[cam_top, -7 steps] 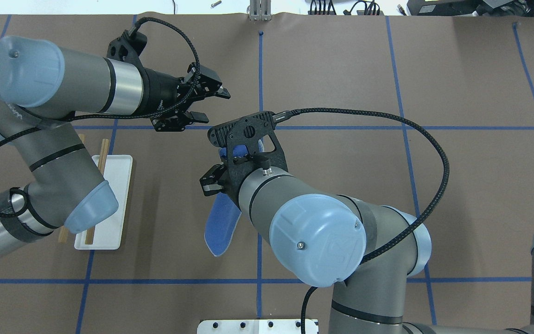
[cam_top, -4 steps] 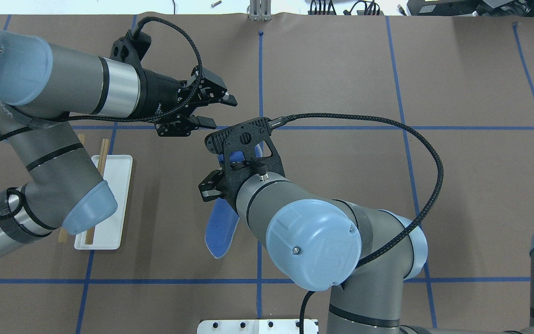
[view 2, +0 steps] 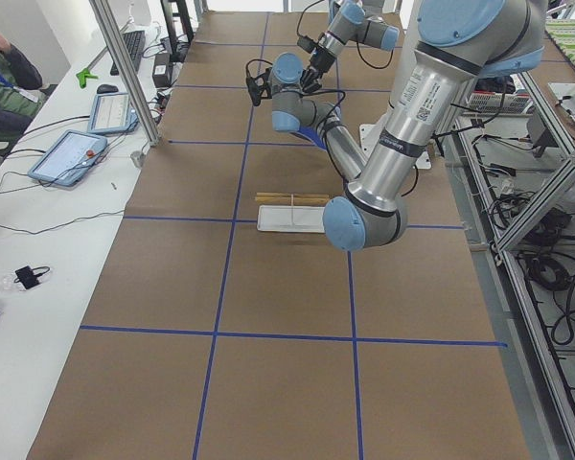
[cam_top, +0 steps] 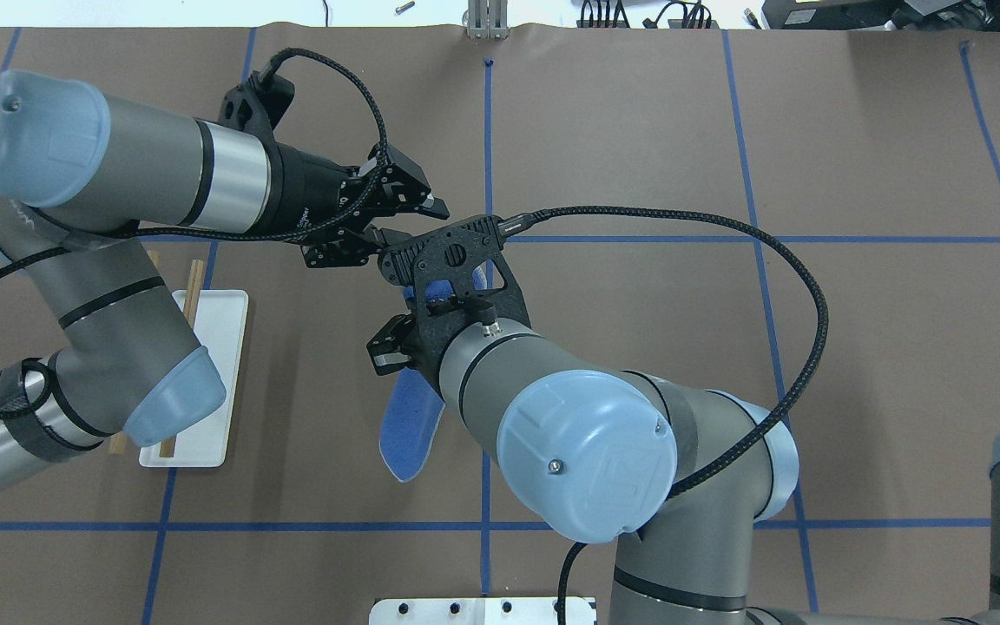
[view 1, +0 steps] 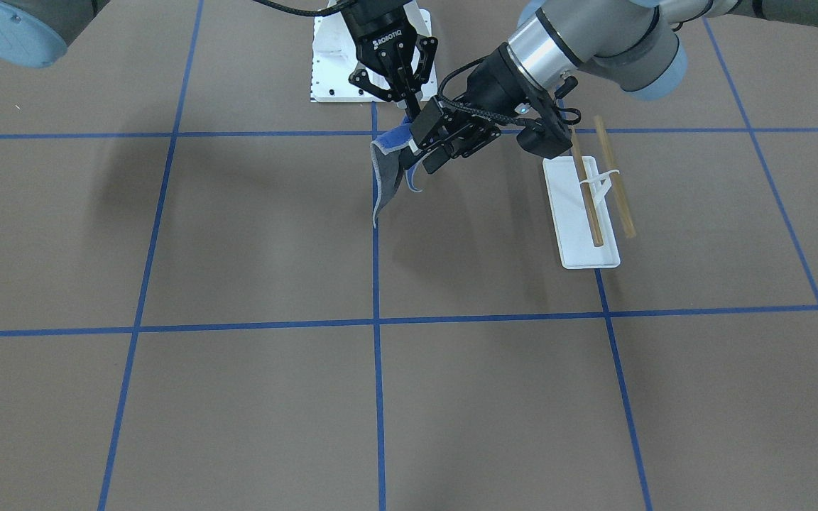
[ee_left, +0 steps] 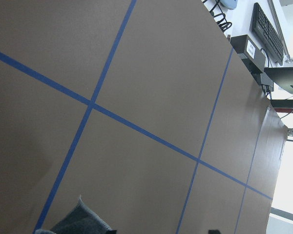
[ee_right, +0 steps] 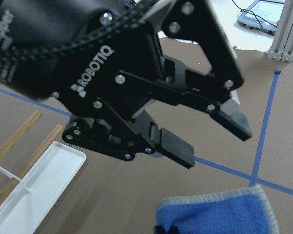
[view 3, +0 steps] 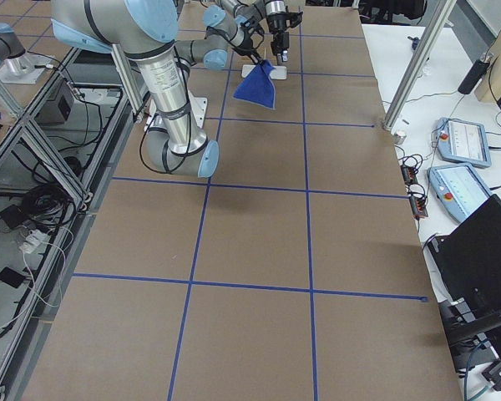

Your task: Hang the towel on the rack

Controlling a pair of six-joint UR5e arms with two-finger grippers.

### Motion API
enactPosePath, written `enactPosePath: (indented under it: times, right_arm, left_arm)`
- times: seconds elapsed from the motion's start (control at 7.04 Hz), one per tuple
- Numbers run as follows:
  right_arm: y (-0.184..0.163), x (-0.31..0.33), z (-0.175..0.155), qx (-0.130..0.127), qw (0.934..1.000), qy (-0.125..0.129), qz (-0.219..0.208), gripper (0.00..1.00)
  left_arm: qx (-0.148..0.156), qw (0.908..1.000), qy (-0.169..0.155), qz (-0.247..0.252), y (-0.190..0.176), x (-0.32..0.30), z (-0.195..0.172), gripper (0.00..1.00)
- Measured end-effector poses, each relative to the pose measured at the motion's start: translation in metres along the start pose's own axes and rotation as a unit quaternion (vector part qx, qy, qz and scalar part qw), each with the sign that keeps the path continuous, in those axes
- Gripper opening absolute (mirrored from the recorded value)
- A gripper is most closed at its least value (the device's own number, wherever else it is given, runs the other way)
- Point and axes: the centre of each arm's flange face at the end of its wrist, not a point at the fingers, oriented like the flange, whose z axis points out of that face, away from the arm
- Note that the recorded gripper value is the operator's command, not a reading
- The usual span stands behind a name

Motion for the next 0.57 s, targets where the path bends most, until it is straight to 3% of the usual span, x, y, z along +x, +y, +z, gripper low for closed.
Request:
enactPosePath:
  times: [0.43, 0.57]
  right_arm:
    - [-0.0011, 0.0006, 0.0000, 0.001, 1.0000, 0.000, -0.002, 0.00]
    - [-0.0010, 0.0005, 0.0000, 0.001, 1.0000, 0.000, -0.002, 0.00]
  left_arm:
    - [-0.042, 0.9982, -0.013, 0.042, 0.0088, -0.0065, 0.0009, 0.58]
    - [-0.056, 0.9968, -0.016, 0.054, 0.0122, -0.0065, 0.0004, 0.52]
